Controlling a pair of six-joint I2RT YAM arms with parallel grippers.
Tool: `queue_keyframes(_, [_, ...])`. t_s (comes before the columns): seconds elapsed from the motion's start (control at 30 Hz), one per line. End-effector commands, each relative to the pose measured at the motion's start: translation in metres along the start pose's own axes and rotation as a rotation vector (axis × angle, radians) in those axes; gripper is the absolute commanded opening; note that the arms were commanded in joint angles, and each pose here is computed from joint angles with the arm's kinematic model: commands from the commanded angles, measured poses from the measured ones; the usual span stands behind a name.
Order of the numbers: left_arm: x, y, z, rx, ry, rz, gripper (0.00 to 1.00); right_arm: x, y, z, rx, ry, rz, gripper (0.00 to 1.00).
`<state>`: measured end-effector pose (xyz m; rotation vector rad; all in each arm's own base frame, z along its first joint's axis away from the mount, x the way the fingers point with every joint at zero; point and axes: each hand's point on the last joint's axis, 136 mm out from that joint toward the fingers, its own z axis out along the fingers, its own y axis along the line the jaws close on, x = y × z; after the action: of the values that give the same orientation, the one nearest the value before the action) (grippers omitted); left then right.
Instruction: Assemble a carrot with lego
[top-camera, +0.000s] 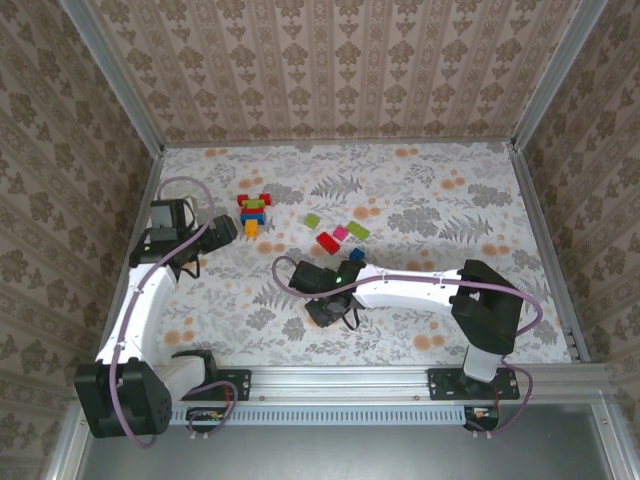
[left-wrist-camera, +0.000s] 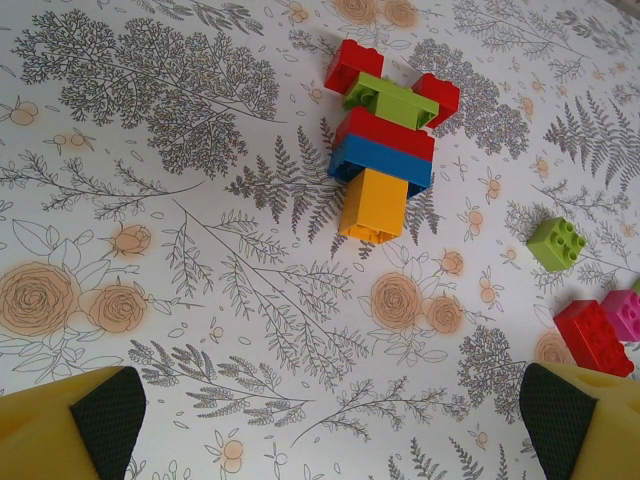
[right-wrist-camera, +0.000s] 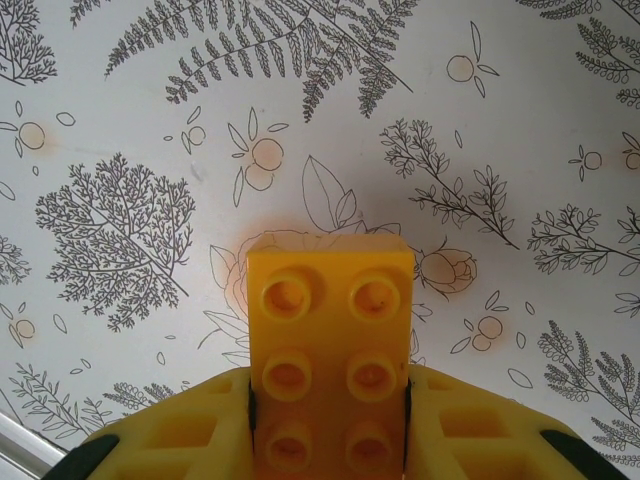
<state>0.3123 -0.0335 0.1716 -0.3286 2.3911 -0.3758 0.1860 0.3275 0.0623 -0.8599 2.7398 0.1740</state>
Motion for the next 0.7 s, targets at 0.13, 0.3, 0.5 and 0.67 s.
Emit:
queue_keyframes(0.13, [-0.003, -0.002, -0.002, 0.0, -0.007, 0.029, 1.0, 0.026, -0.004, 0.006, 0.039, 0.093, -0.01, 0.32])
queue_keyframes(0.3, [-0.003, -0.003, -0.002, 0.002, -0.006, 0.028, 1.0, 0.028, -0.001, 0.006, 0.039, 0.099, -0.014, 0.32])
queue_keyframes(0.5, [-0.003, -0.003, -0.002, 0.003, -0.006, 0.028, 1.0, 0.031, -0.003, 0.008, 0.056, 0.108, -0.005, 0.32])
queue_keyframes(0.67, [-0.002, -0.003, -0.002, 0.005, -0.004, 0.03, 1.0, 0.037, -0.006, 0.01, 0.08, 0.122, -0.007, 0.32])
